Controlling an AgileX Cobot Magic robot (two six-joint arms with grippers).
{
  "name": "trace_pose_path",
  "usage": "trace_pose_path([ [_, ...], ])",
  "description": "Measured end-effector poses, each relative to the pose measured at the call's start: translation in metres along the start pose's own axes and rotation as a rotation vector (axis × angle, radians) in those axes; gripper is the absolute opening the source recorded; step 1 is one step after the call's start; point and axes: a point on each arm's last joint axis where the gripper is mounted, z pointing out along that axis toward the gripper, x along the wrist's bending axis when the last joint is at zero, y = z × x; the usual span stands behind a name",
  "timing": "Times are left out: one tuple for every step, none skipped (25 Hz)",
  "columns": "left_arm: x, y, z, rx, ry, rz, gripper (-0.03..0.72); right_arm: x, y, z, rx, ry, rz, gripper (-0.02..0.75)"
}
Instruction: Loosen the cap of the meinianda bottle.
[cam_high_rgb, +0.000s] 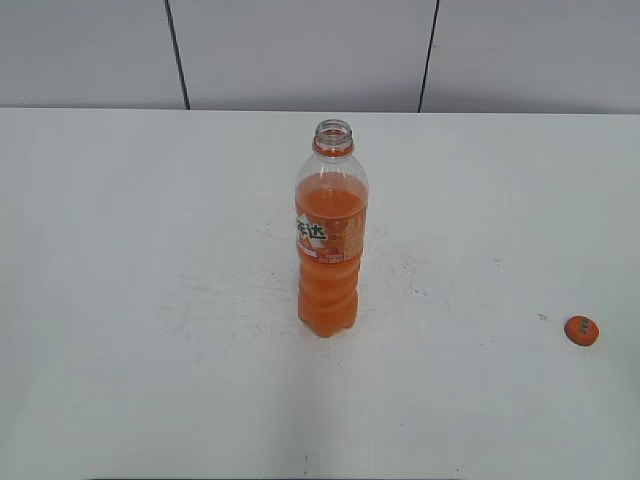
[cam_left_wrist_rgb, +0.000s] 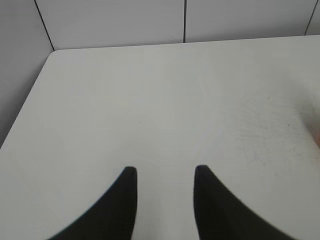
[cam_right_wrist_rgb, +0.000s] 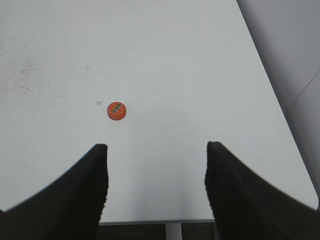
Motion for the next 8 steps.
trace_pose_path([
  [0.0000, 0.0000, 0.0000, 0.000, 0.000, 0.000, 0.244, 0.0001, 0.0000, 0.0000, 0.000, 0.001, 0.001, 0.463],
  [0.0000, 0.0000, 0.0000, 0.000, 0.000, 0.000, 0.244, 0.0001, 0.0000, 0.0000, 0.000, 0.001, 0.002, 0.463],
  [0.0000, 0.0000, 0.0000, 0.000, 0.000, 0.000, 0.244, 0.0001, 0.0000, 0.0000, 0.000, 0.001, 0.004, 0.463],
  [0.0000, 0.0000, 0.0000, 0.000, 0.000, 0.000, 0.244, 0.0001, 0.0000, 0.0000, 0.000, 0.001, 0.004, 0.463],
  [0.0000, 0.0000, 0.0000, 0.000, 0.000, 0.000, 0.244, 0.0001, 0.0000, 0.0000, 0.000, 0.001, 0.005, 0.463],
  [0.0000, 0.0000, 0.0000, 0.000, 0.000, 0.000, 0.244, 0.0001, 0.0000, 0.0000, 0.000, 0.001, 0.005, 0.463],
  [0.0000, 0.0000, 0.0000, 0.000, 0.000, 0.000, 0.244, 0.0001, 0.0000, 0.0000, 0.000, 0.001, 0.005, 0.463],
  [0.0000, 0.0000, 0.0000, 0.000, 0.000, 0.000, 0.244, 0.0001, 0.0000, 0.0000, 0.000, 0.001, 0.005, 0.463],
])
